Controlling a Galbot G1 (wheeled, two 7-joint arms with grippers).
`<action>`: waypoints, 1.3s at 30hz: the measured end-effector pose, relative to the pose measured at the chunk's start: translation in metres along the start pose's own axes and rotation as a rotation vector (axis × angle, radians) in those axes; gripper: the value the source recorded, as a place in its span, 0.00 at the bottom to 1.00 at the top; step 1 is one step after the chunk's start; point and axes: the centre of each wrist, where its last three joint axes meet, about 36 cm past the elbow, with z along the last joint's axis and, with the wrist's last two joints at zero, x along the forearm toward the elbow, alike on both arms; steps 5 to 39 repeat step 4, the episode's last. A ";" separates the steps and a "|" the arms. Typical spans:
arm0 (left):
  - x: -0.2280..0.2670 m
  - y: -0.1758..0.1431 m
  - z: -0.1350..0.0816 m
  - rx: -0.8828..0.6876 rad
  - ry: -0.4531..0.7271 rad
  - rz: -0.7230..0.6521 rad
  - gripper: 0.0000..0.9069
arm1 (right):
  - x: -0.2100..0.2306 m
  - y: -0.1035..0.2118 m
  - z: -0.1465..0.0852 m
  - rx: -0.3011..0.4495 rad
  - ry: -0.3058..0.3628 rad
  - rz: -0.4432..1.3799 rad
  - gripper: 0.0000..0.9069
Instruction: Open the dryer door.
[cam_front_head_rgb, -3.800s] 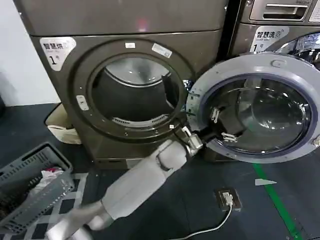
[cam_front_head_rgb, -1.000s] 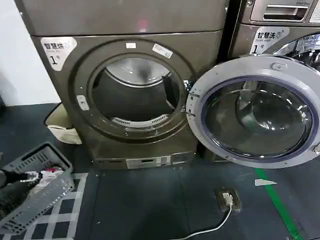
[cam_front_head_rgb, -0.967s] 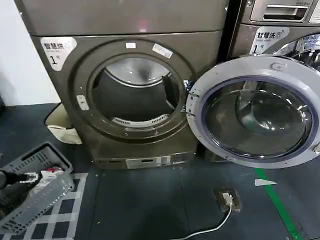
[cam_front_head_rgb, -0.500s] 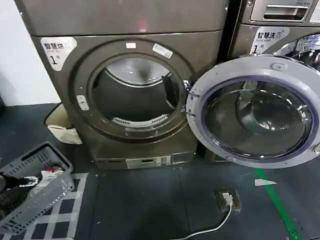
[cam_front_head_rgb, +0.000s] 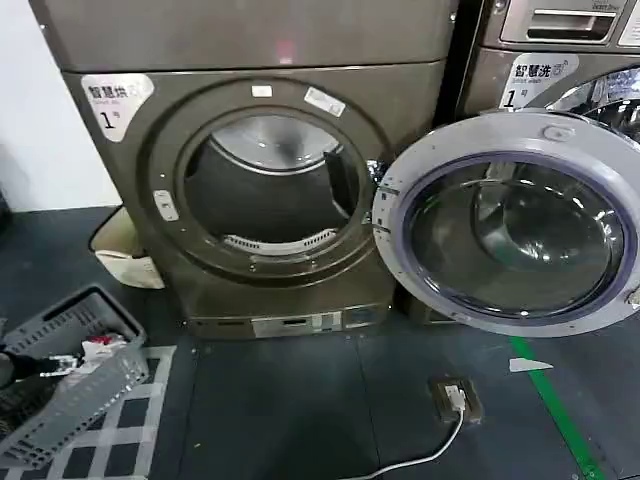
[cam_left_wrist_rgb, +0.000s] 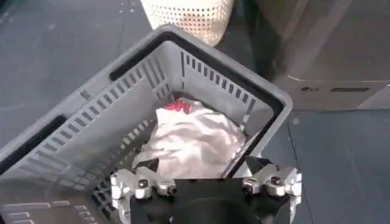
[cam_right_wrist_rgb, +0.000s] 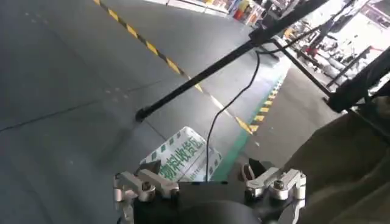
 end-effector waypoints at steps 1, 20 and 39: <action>0.000 0.000 0.000 -0.002 0.001 0.001 1.00 | 0.000 0.000 0.000 0.000 -0.001 0.001 1.00; 0.000 0.000 0.000 -0.004 0.001 0.003 1.00 | 0.000 0.000 -0.001 0.001 -0.004 0.000 1.00; 0.000 0.000 0.000 -0.004 0.001 0.003 1.00 | 0.000 0.000 -0.001 0.001 -0.004 0.000 1.00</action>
